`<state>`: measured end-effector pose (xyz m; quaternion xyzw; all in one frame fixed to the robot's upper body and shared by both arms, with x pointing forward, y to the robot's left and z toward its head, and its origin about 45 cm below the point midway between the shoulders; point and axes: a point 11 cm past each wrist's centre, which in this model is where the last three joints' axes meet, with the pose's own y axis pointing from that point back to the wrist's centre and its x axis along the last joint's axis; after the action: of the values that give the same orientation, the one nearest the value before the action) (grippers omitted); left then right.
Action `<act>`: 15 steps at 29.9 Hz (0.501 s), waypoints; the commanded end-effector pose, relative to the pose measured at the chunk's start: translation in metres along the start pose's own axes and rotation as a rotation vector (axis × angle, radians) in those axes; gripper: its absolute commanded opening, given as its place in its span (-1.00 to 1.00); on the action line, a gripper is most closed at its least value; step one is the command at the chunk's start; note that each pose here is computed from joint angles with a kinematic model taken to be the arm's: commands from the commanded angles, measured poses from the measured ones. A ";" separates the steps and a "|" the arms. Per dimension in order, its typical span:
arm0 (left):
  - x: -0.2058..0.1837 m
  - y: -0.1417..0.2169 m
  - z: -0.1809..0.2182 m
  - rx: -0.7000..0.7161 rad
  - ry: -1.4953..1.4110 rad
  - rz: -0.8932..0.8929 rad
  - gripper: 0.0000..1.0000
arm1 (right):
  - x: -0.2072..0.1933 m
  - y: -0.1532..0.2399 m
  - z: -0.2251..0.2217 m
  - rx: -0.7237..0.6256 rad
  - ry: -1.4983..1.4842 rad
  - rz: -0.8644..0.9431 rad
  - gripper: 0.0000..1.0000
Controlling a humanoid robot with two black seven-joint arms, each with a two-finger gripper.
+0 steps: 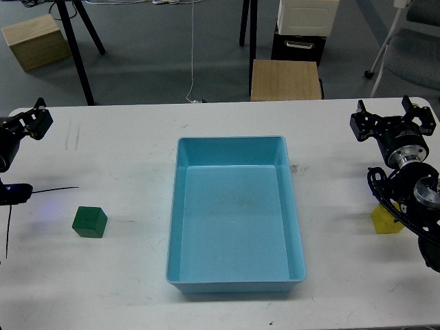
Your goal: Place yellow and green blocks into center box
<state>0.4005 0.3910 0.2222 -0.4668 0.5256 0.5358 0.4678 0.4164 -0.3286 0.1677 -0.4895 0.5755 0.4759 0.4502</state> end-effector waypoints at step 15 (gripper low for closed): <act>-0.006 0.001 0.004 0.065 -0.035 -0.001 1.00 | -0.004 0.000 -0.010 0.017 0.050 -0.014 0.97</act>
<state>0.4003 0.3932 0.2282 -0.4465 0.5341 0.5260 0.4885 0.4163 -0.3348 0.1706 -0.4930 0.5821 0.4649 0.4495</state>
